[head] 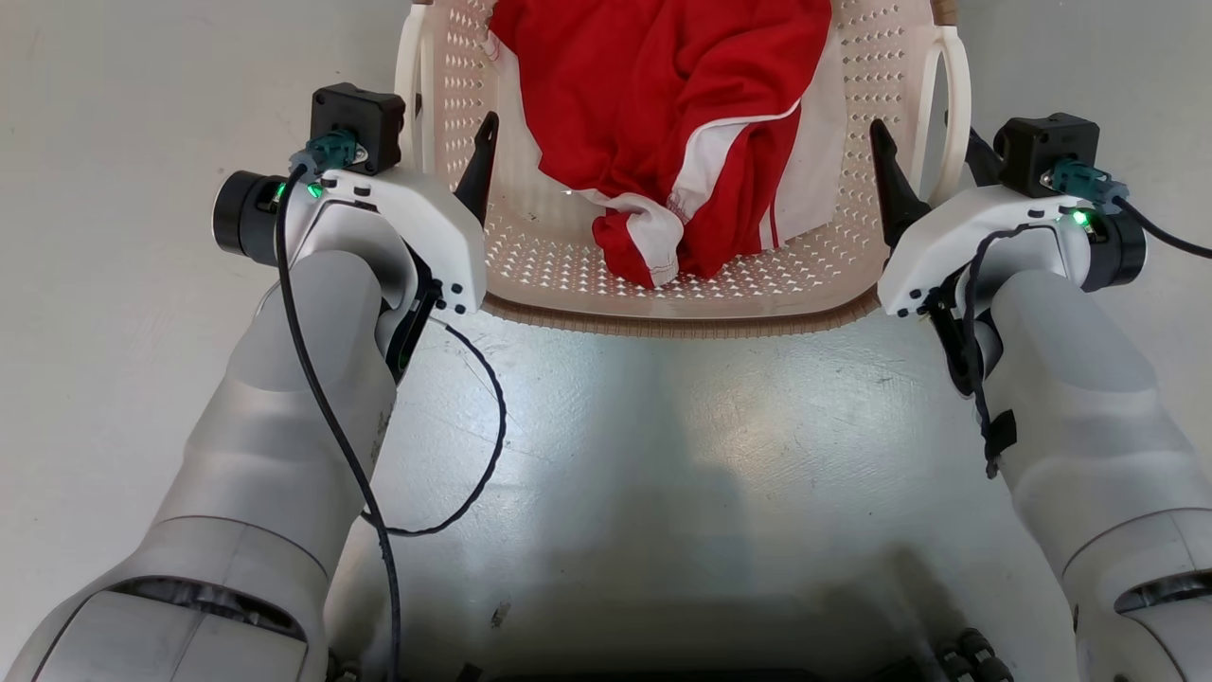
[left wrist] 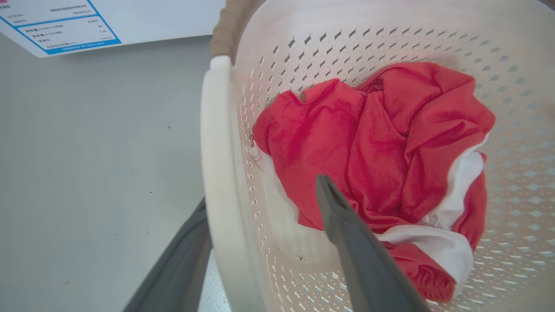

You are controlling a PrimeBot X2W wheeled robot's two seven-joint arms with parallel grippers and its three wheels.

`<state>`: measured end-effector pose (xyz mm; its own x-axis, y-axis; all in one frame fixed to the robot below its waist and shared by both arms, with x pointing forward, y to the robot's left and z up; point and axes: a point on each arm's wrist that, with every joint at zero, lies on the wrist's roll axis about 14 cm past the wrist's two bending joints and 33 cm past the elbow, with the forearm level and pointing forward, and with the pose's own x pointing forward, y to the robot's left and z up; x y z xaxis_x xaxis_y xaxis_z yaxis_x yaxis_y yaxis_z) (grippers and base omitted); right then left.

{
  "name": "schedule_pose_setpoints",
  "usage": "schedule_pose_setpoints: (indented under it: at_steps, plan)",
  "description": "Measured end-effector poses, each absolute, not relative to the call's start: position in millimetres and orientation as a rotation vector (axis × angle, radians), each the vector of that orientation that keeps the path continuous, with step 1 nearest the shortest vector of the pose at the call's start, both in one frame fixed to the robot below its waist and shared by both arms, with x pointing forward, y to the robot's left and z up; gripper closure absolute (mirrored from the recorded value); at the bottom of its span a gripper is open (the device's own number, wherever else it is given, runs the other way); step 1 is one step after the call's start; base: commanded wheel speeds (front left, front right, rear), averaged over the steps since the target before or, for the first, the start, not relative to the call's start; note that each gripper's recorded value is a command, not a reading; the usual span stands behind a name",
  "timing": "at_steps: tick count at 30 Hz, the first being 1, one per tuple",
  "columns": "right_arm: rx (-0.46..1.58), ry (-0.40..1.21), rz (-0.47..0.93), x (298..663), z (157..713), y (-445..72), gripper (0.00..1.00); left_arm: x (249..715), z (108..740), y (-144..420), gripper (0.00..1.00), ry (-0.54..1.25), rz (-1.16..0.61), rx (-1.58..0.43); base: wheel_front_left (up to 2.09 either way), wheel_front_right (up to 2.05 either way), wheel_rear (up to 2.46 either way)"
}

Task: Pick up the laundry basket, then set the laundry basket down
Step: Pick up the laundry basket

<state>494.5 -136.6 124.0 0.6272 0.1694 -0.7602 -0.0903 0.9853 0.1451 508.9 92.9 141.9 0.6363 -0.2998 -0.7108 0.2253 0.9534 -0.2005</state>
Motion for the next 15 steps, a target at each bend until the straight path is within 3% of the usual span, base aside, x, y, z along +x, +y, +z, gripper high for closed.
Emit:
schedule_pose_setpoints:
  at_steps: [6, 7, 8, 9, 15]
  plan:
    - [0.097, 0.883, 0.149, 493.8, 123.5, -136.8, 0.00, 507.4, 140.3, 91.4, 0.00, 0.834, -0.307, -0.093, 0.00, 0.00, 0.00]
    - [0.097, 0.883, 0.149, 493.7, 123.4, -136.9, 0.00, 507.2, 140.0, 91.2, 0.05, 0.834, -0.310, -0.091, 0.00, 0.00, 0.00]
    - [0.096, 0.883, 0.152, 493.5, 123.3, -136.4, 0.75, 506.6, 139.8, 90.9, 0.72, 0.836, -0.313, -0.089, 0.00, 0.00, 0.00]
    - [0.104, 0.882, 0.150, 493.9, 123.5, -135.4, 1.00, 505.9, 139.8, 91.0, 1.00, 0.837, -0.316, -0.085, 0.00, 0.00, 0.00]
    - [0.131, 0.885, 0.136, 492.0, 126.6, -134.6, 1.00, 507.9, 142.5, 94.4, 1.00, 0.833, -0.311, -0.067, 0.00, 0.00, 0.00]
